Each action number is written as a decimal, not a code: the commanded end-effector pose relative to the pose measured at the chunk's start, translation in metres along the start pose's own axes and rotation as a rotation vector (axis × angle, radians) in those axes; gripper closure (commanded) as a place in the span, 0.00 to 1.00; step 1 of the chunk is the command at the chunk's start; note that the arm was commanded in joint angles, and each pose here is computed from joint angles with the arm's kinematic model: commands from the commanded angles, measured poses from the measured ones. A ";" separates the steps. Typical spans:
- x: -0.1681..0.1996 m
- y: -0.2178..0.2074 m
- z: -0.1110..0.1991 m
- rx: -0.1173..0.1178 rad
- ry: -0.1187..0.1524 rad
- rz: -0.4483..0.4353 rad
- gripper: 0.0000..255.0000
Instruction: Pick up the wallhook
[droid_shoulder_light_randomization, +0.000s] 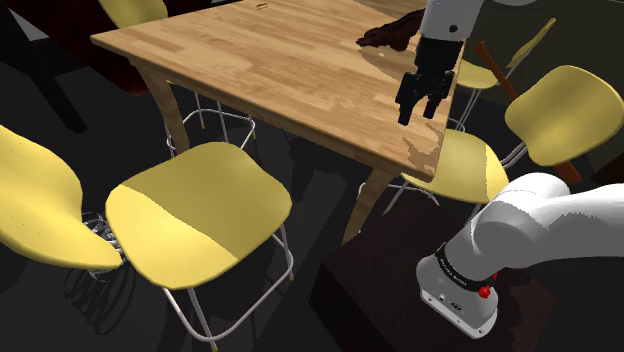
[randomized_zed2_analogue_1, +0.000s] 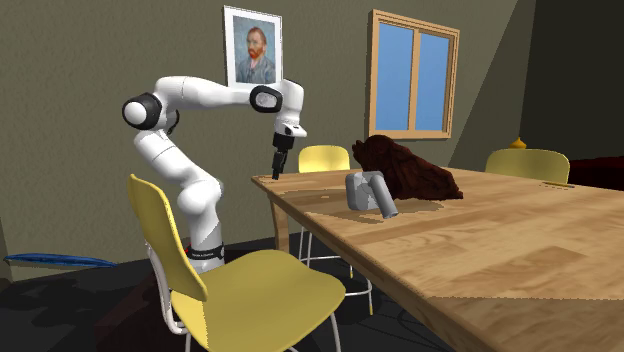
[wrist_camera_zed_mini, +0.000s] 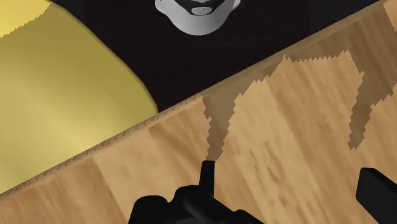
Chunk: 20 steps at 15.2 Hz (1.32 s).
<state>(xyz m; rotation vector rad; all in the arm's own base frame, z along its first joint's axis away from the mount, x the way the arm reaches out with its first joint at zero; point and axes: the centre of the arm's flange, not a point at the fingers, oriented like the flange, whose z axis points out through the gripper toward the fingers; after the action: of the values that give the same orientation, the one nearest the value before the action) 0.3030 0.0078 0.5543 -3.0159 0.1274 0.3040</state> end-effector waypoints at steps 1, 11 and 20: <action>0.000 0.000 0.000 0.000 0.000 0.000 0.00; 0.038 0.104 -0.027 -0.103 0.054 -0.097 0.00; 0.079 0.192 -0.063 -0.196 0.103 -0.185 0.00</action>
<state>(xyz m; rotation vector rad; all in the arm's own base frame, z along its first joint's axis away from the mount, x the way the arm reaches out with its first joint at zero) 0.3690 -0.1844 0.5786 -3.1949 -0.1630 0.1602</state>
